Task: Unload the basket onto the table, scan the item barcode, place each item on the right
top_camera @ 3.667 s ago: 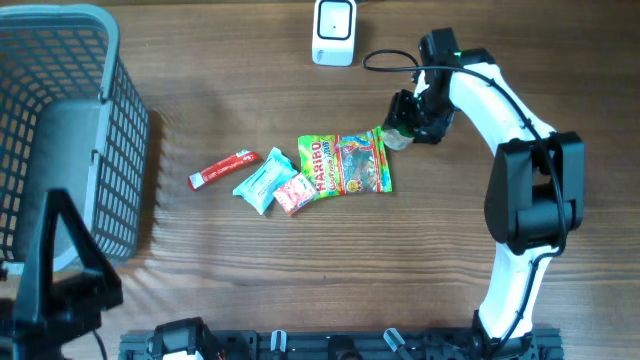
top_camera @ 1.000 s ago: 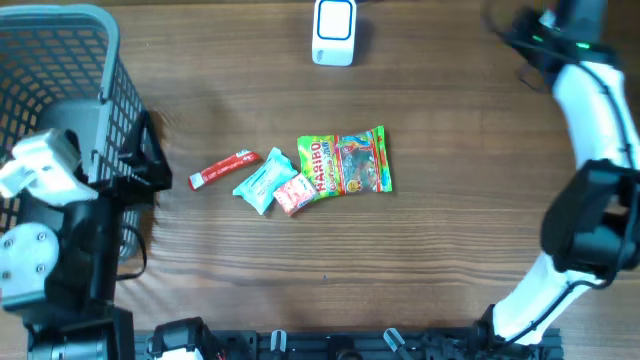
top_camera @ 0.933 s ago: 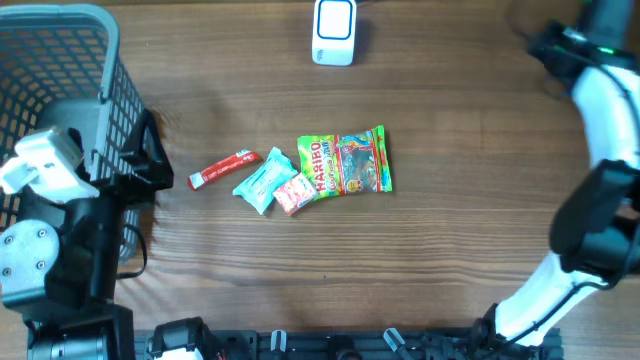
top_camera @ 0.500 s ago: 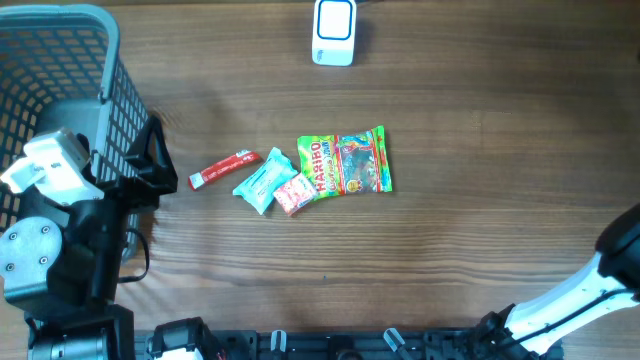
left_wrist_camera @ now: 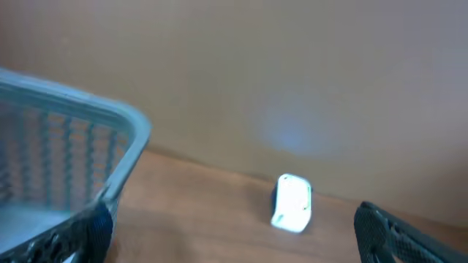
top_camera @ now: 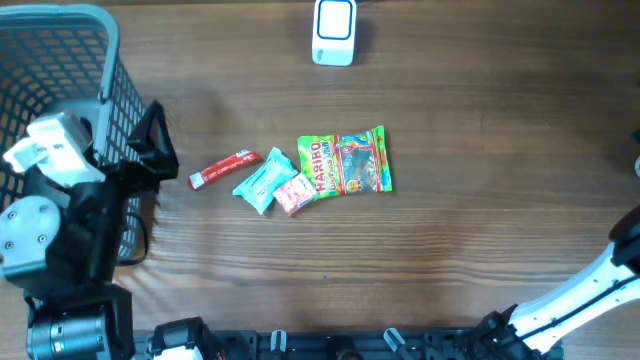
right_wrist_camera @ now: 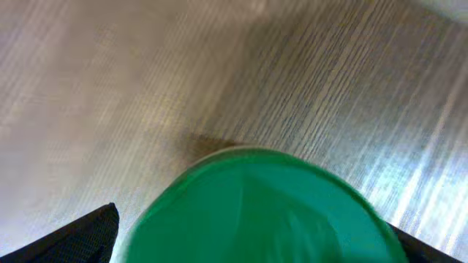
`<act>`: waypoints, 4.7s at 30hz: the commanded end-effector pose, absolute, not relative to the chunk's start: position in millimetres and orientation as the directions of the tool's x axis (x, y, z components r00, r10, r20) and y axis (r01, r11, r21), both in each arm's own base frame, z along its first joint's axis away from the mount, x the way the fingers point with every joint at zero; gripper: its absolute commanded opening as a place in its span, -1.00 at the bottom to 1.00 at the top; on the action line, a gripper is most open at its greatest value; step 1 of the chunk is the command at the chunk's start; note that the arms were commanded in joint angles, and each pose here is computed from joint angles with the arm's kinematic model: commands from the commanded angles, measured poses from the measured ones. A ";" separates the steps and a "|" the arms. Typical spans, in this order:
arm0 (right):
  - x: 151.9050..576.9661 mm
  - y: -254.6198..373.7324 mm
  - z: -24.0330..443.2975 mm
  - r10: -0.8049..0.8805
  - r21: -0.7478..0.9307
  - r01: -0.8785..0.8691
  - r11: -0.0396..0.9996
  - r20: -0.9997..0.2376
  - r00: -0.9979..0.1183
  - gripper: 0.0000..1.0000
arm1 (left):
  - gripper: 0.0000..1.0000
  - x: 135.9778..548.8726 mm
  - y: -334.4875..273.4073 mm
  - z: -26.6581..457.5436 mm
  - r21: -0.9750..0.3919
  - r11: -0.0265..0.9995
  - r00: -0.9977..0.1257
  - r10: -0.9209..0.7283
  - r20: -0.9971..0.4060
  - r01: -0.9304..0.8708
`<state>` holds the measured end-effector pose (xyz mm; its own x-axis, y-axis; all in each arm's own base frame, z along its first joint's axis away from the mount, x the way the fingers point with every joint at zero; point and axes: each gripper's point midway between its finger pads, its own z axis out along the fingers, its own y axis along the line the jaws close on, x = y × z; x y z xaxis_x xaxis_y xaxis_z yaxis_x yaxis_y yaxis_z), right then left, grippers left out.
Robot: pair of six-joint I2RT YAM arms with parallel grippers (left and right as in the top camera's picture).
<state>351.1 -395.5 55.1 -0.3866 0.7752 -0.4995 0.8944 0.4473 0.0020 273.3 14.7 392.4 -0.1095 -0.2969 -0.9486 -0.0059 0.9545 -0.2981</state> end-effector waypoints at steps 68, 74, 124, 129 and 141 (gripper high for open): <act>321.4 306.6 51.0 -0.292 0.510 -0.361 0.781 -0.212 -0.933 0.78 | 1.00 225.2 -21.1 217.3 -0.212 0.971 -0.079 -0.204 -0.976 0.114; 297.5 318.0 7.6 -0.373 0.494 -0.383 0.780 -0.124 -0.920 0.75 | 1.00 224.7 -21.2 210.1 -0.216 0.970 -0.108 -0.205 -0.973 0.108; 333.2 127.6 45.0 0.679 0.072 0.678 0.732 0.000 -0.734 0.20 | 1.00 207.2 -21.6 137.5 -0.243 0.969 -0.397 -0.209 -0.894 0.037; 343.9 131.2 46.0 0.680 0.113 0.674 0.730 -0.021 -0.733 0.47 | 1.00 207.2 -21.6 137.5 -0.243 0.969 -0.397 -0.209 -0.894 0.037; 357.9 151.1 98.3 0.439 0.268 0.395 0.879 -0.130 -0.889 0.83 | 1.00 207.2 -21.6 137.5 -0.243 0.969 -0.397 -0.209 -0.894 0.037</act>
<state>348.3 141.5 57.9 -0.8204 0.5710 -0.0287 0.5581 0.8107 0.1769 206.9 -22.2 135.1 -0.4083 -0.2089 -0.8887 0.0391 0.9686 -0.2456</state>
